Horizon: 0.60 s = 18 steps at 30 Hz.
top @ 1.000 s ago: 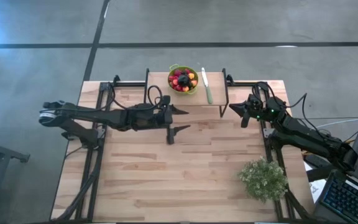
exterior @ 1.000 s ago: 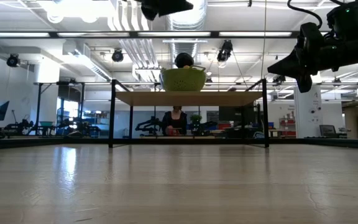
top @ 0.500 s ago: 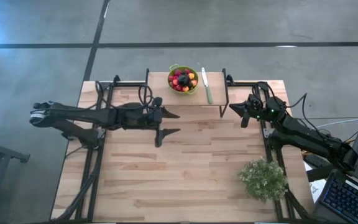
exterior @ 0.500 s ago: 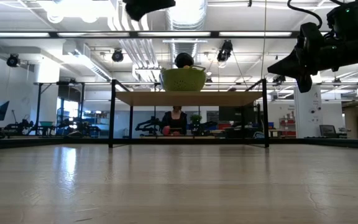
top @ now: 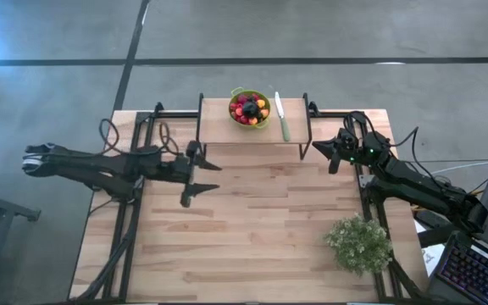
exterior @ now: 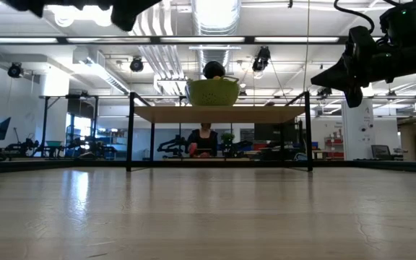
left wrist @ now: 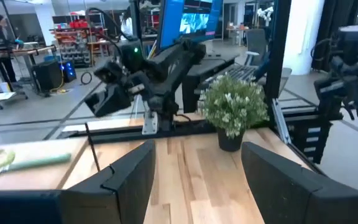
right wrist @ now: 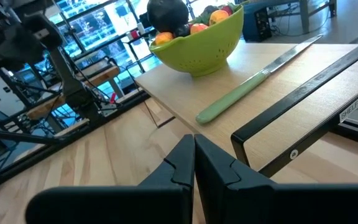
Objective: Pick & Place Fruit
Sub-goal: Return to Home Position
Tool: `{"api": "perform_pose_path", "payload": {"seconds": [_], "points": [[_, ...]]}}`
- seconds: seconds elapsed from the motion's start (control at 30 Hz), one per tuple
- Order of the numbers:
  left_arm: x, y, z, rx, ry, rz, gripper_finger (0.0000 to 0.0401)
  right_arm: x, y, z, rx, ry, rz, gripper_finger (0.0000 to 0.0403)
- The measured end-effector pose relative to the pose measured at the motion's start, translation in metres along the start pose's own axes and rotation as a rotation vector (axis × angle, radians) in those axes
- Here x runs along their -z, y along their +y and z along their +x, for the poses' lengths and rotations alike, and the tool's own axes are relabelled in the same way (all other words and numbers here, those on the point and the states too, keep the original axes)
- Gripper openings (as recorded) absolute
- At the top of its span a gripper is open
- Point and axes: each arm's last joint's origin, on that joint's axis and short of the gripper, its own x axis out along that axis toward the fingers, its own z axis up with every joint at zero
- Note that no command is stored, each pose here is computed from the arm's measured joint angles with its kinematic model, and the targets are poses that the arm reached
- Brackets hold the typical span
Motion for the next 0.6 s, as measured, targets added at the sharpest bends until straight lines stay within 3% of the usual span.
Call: {"api": "perform_pose_path", "payload": {"seconds": [0.33, 0.6], "points": [[0.049, -0.005, -0.035, 0.013, -0.062, 0.028, 0.0243, 0.0, 0.0, 0.0, 0.0, 0.0, 0.001, 0.0008], [0.066, -0.008, -0.055, 0.043, -0.096, 0.067, 0.0243, 0.0, 0.0, 0.0, 0.0, 0.0, 0.0, 0.0008]]}}
